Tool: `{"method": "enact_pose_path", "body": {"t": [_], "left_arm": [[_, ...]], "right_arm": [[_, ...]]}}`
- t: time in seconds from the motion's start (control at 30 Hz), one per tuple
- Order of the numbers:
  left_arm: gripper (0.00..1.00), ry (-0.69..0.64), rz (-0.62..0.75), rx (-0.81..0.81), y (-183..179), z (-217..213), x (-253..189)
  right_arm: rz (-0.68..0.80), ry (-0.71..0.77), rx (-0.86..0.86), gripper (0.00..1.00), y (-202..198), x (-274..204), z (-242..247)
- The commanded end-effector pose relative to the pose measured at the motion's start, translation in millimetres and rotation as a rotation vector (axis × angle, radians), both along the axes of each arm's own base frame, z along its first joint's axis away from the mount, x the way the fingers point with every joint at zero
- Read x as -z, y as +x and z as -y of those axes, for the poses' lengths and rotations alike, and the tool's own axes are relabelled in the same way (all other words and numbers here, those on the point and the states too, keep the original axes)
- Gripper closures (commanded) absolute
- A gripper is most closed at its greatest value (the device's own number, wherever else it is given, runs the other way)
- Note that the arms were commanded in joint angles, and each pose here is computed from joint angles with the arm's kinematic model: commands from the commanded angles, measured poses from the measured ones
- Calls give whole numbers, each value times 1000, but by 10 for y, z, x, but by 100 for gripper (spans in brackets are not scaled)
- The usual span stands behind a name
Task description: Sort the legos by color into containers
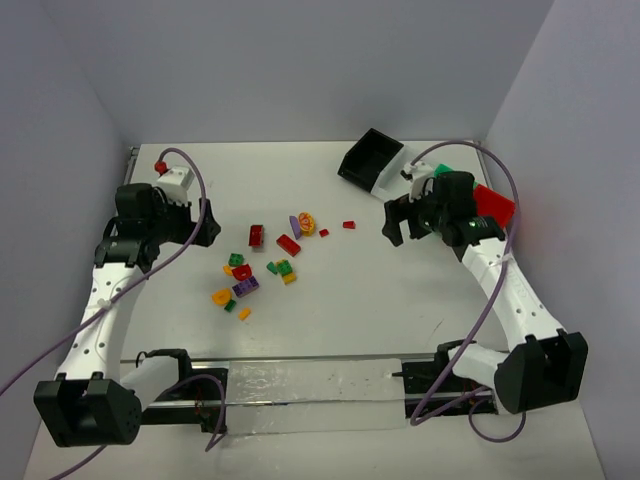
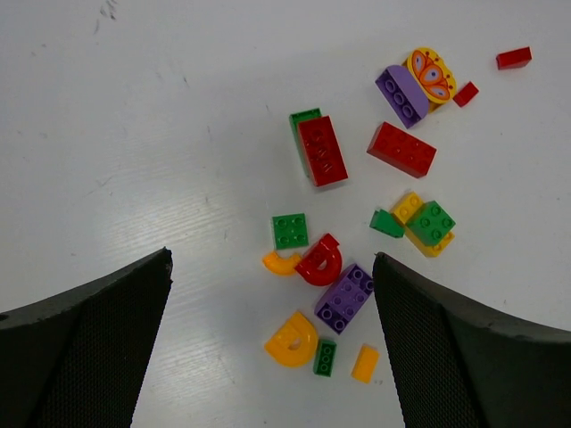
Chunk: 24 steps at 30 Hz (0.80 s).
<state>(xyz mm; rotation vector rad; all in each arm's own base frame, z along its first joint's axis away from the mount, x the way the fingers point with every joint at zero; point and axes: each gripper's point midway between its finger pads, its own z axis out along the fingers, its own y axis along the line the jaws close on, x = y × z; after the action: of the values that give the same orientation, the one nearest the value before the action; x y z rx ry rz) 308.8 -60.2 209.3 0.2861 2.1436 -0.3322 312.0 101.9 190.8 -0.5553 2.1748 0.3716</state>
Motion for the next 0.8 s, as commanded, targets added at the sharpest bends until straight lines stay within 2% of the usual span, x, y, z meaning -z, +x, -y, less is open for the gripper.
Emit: {"method": "enact_pose_path", "body": {"t": [0.0,0.23,0.47,0.57,0.67,0.77], "left_arm": [[1,-9,18,75,19,90,-94],[1,-37,97,132,19,190,-146],[1,-69,68,182,19,282,-134],[1,-68,96,189,14,289,-154],[1,-64,117,195,3,292,-162],[1,-62,141,239,-49,338,-191]], "right_arm": [[-4,-60,-102,0,141,-49,-92],[-129,-137,-240,0,523,225,-203],[-192,-197,-365,1,1012,396,-412],[-213,-233,-398,2,1140,492,-487],[-230,-267,-449,4,1188,579,-582],[-256,-310,-544,12,1246,768,-720]]}}
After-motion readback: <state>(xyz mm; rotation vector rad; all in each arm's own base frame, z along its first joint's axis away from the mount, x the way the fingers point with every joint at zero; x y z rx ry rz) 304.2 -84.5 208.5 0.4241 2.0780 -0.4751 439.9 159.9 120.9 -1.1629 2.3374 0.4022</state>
